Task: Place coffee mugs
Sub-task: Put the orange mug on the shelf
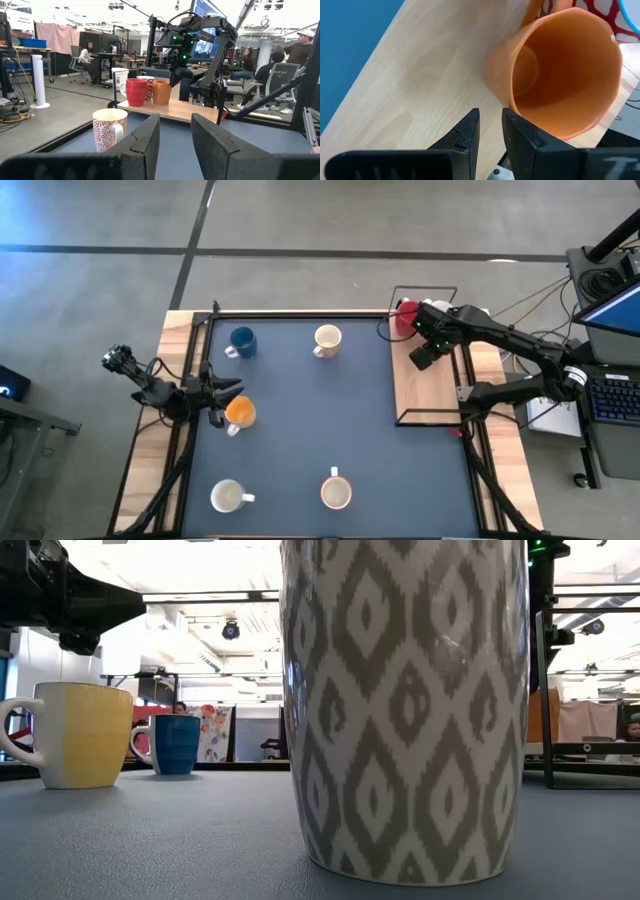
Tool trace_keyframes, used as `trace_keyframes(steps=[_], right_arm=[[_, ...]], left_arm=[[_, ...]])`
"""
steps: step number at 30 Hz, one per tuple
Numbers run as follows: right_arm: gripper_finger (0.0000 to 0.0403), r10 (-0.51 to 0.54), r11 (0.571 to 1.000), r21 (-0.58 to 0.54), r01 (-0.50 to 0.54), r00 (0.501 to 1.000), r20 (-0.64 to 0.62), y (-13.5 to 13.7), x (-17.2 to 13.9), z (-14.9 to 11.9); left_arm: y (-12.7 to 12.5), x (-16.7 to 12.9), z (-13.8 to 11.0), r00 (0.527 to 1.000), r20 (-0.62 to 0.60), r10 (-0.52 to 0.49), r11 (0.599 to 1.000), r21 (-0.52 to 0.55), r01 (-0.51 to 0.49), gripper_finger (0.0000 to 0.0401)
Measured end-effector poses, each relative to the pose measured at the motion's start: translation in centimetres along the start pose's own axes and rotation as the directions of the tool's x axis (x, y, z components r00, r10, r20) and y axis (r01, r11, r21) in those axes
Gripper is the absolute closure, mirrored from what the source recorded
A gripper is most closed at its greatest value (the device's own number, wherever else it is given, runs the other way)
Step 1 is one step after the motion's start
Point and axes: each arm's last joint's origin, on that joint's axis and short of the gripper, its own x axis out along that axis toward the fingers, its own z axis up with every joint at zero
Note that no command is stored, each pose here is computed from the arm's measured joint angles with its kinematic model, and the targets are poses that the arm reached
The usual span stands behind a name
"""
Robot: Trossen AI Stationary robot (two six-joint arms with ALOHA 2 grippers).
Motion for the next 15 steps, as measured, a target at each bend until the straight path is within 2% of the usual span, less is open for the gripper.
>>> trace_keyframes(steps=[10,15], right_arm=[[0.0330,-0.016,1.000,0.004,0.016,1.000,0.005,-0.04,-0.01,0.00],[0.0330,0.044,0.999,-0.010,-0.043,0.999,0.003,-0.04,-0.77,-0.01]], left_arm=[[0.00,0.00,-0.01,1.000,0.000,0.000,1.000,0.000,0.000,0.0306],[0.00,0.00,-0.01,1.000,0.000,0.000,1.000,0.000,0.000,0.0306]])
